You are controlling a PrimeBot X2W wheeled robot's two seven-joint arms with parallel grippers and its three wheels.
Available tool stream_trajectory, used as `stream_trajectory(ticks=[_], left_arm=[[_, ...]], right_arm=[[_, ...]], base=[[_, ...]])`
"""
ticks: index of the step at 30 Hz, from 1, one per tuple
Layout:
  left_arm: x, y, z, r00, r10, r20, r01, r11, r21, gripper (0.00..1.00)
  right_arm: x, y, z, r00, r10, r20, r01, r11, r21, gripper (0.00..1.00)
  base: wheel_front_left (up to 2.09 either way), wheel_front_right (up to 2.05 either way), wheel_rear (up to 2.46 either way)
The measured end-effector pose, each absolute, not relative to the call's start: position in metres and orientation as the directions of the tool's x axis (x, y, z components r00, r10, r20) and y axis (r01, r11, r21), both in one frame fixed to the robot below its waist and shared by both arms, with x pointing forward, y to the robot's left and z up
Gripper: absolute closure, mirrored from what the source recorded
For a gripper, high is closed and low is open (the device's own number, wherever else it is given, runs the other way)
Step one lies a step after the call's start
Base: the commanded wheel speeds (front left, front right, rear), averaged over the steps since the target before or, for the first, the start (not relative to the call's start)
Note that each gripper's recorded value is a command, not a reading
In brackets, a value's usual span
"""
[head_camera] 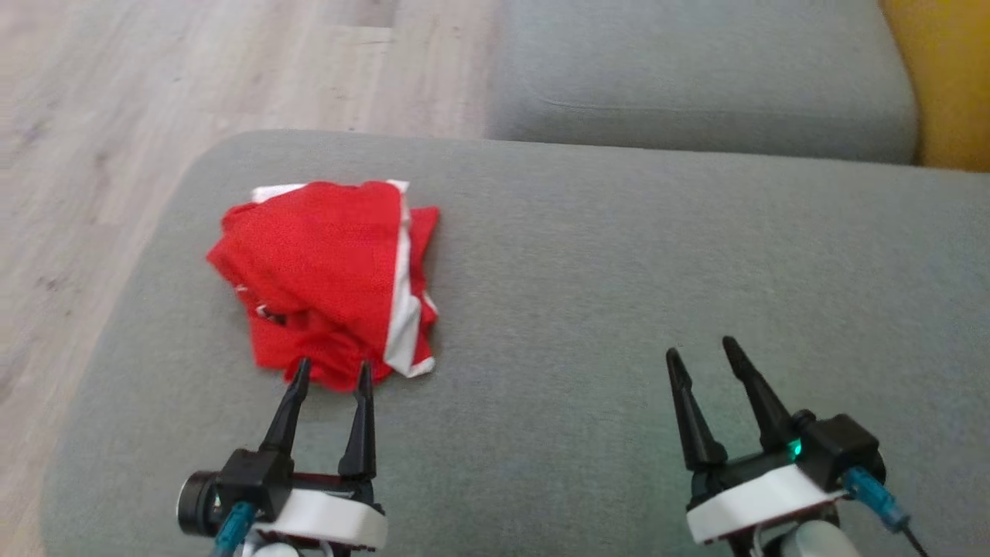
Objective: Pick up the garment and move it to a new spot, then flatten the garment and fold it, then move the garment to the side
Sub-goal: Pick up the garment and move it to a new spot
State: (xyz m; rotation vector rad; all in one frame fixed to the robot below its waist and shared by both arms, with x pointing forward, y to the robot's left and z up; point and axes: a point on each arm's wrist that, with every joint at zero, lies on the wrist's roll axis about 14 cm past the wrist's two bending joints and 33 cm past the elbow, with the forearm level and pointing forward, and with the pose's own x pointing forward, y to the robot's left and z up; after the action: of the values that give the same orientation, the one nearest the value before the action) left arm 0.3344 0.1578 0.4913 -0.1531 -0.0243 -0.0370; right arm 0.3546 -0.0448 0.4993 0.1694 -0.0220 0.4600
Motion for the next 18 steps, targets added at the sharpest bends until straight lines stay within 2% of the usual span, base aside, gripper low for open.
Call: stream_trajectory(ticks=[4, 8, 18], left_arm=[[0.329, 0.169, 0.492, 1.000, 0.002, 0.031, 0.003, 0.988, -0.154, 0.00], [0.308, 0.192, 0.486, 0.996, 0.088, 0.018, -0.083, 0.981, -0.175, 0.00], [0.278, 0.225, 0.486, 0.977, 0.209, 0.027, -0.202, 0.964, -0.171, 0.00]], right_arm=[[0.352, -0.035, 0.497, 0.882, 0.467, 0.052, -0.469, 0.868, 0.164, 0.00], [0.349, -0.007, 0.499, 0.837, 0.544, 0.057, -0.545, 0.822, 0.163, 0.00], [0.339, 0.034, 0.502, 0.756, 0.652, 0.059, -0.651, 0.740, 0.166, 0.00]], base=[[0.00, 0.00, 0.00], [0.00, 0.00, 0.00], [0.00, 0.00, 0.00]])
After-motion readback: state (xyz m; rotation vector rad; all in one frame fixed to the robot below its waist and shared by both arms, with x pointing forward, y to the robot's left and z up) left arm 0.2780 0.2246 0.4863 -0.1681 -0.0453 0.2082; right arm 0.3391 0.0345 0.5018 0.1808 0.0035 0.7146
